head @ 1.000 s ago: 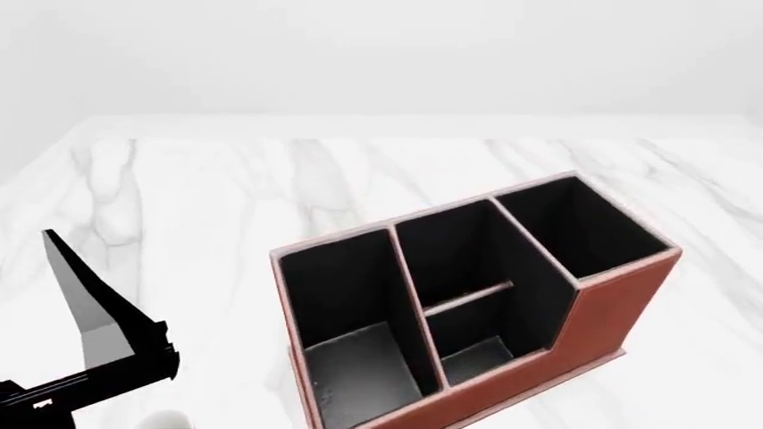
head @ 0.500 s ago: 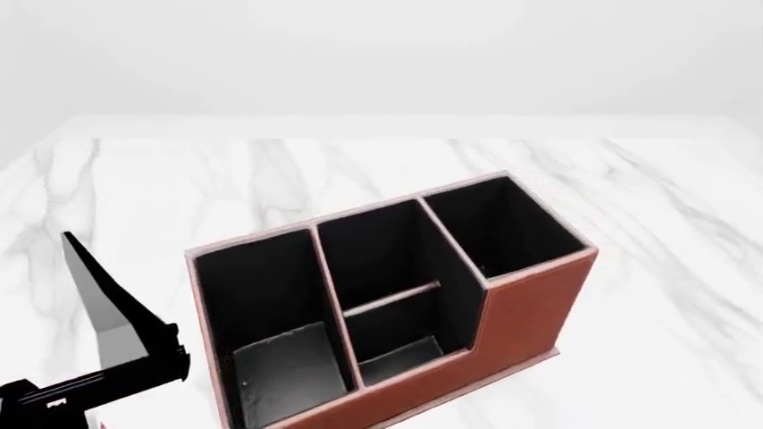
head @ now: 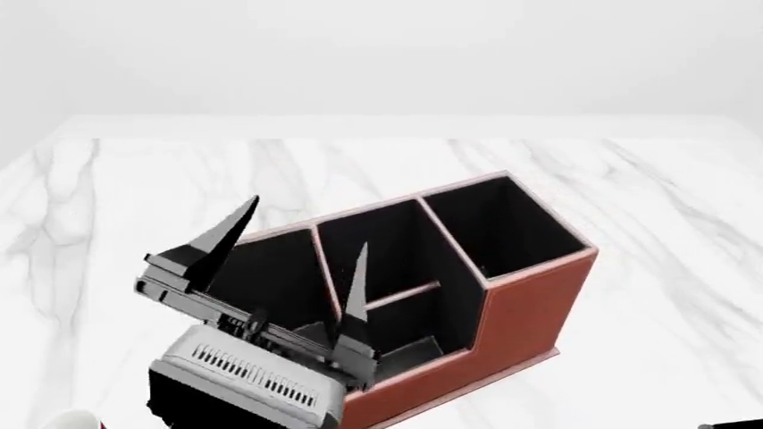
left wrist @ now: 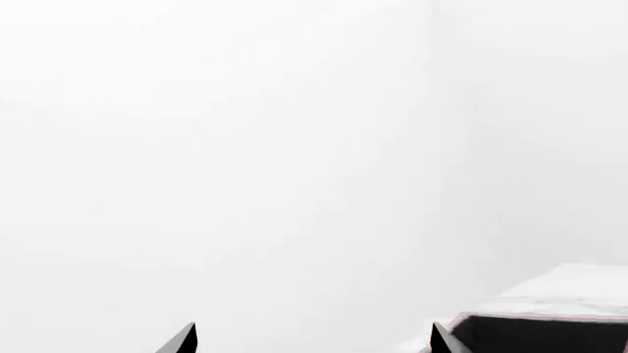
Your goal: Pick up the book and place it in the back compartment of the caddy.
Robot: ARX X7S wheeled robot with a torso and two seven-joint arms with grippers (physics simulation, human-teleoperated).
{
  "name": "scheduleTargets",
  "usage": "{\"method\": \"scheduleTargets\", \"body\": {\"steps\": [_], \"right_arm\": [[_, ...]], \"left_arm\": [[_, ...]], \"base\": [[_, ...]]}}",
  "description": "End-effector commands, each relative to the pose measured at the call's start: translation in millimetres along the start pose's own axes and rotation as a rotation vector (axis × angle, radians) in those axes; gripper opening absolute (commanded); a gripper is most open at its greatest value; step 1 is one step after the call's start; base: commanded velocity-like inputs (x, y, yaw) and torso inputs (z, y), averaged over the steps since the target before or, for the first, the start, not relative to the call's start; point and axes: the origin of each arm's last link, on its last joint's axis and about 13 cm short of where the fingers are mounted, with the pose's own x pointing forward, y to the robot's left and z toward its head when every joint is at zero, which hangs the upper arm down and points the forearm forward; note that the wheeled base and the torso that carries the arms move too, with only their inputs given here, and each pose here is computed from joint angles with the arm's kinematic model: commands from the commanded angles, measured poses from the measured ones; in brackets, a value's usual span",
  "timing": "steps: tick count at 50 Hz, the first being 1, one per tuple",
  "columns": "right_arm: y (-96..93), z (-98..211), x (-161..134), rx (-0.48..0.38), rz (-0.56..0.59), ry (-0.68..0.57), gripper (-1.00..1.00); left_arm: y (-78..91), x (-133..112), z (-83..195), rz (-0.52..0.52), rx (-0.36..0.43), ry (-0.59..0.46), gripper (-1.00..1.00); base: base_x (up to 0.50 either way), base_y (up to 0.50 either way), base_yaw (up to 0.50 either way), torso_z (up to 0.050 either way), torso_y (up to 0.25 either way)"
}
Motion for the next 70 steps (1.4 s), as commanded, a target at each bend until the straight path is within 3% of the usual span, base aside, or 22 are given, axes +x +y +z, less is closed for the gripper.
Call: {"method": "scheduleTargets", "body": {"steps": [1, 10, 23, 28, 39, 47, 60, 70], "right_arm": [[-0.3, -1, -1, -0.024, 0.022, 0.006, 1.0], [-0.3, -1, -1, -0.022, 0.023, 0.012, 1.0], [1.7, -4, -4, -0.015, 0.031, 0.024, 1.0], [1.8, -4, -4, -0.012, 0.03, 0.028, 1.0], [2.3, -6, -6, -0.01, 0.032, 0.035, 1.0], [2.0, -6, -7, -0.01, 0.03, 0.035, 1.0], [2.3, -6, -8, -0.003, 0.031, 0.039, 1.0], [2.2, -6, -8, 0.002, 0.03, 0.039, 1.0]], "left_arm": [[-26.2, 18, 14, -0.392, -0.049, 0.06, 1.0], [-36.9, 19, 19, -0.495, -0.089, 0.103, 1.0], [-52.7, 36, 33, -0.7, -0.273, 0.223, 1.0], [-55.9, 48, 34, -0.734, -0.286, 0.266, 1.0], [-69.3, 51, 41, -0.856, -0.298, 0.302, 1.0], [-76.3, 56, 41, -0.905, -0.376, 0.358, 1.0], [-80.0, 64, 55, -0.977, -0.364, 0.345, 1.0], [-87.5, 65, 55, -1.056, -0.28, 0.308, 1.0]], "base": [[0.0, 0.0, 0.0, 0.0, 0.0], [0.0, 0.0, 0.0, 0.0, 0.0], [0.0, 0.0, 0.0, 0.0, 0.0], [0.0, 0.0, 0.0, 0.0, 0.0], [0.0, 0.0, 0.0, 0.0, 0.001], [0.0, 0.0, 0.0, 0.0, 0.0], [0.0, 0.0, 0.0, 0.0, 0.0], [0.0, 0.0, 0.0, 0.0, 0.0]]}}
